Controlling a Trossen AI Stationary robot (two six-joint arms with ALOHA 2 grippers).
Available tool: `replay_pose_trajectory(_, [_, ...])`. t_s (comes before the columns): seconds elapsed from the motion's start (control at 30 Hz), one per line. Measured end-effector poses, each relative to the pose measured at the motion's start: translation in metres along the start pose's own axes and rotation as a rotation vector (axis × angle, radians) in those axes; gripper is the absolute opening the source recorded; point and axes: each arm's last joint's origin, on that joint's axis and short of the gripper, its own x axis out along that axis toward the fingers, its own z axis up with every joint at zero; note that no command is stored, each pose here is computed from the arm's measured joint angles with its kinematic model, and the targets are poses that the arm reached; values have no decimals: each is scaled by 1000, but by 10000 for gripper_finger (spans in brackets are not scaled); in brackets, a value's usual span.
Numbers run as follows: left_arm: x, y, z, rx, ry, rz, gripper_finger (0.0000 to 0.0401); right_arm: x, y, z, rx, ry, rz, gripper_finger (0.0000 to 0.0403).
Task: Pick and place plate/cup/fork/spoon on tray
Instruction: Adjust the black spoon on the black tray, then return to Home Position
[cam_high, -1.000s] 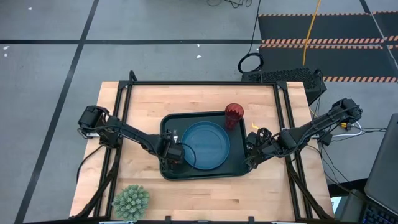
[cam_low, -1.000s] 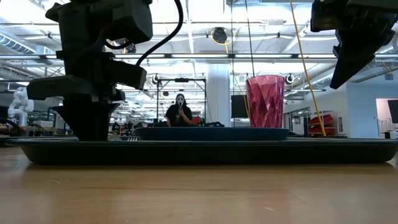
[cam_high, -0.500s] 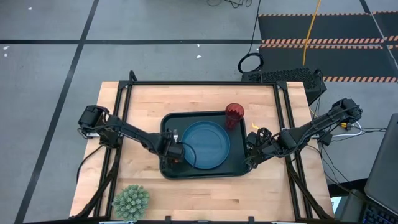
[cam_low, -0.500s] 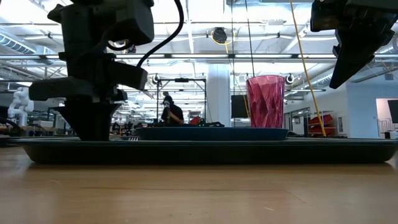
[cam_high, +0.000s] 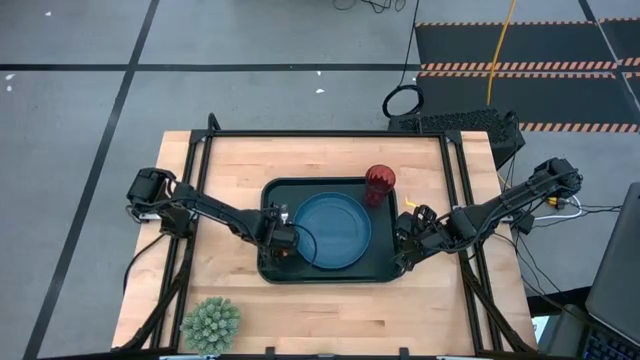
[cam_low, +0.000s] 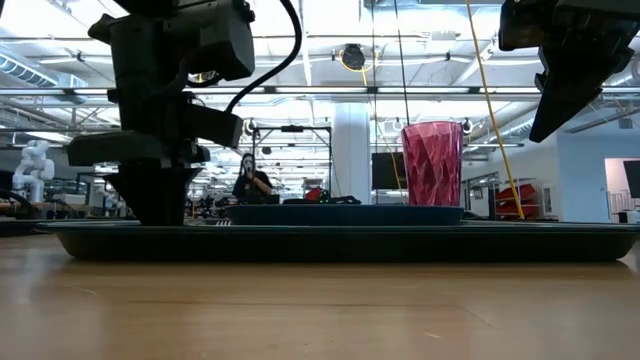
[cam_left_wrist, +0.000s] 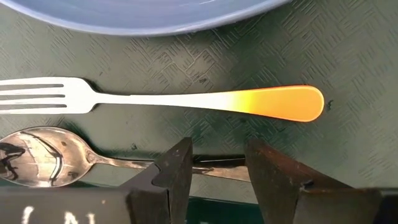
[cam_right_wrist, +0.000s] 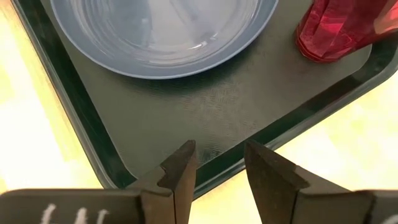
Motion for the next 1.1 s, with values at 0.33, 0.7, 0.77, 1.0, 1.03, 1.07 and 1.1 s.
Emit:
replay_pose_trajectory(0.33, [0,1,0,1,0,0,152,0,0,0,0,0,0,130])
replay_pose_trajectory(0.7, [0,1,-1,-2,10,7,152,0,0,0,0,0,0,130])
replay_pose_trajectory(0.77, [-1,1,-1,-6,7,6,152,0,0,0,0,1,0,130])
replay_pose_trajectory(1.0, [-10,2,3,-12,-29,-1,152,0,0,0,0,1,-1,130])
replay_pose_trajectory(1.03, [-11,2,4,-12,-32,-2,152,0,0,0,0,1,0,130])
replay_pose_trajectory(1.07, [-11,2,3,-11,-26,0,152,0,0,0,0,1,0,130])
replay_pose_trajectory(1.1, [-12,2,3,-10,-19,2,152,0,0,0,0,1,0,130])
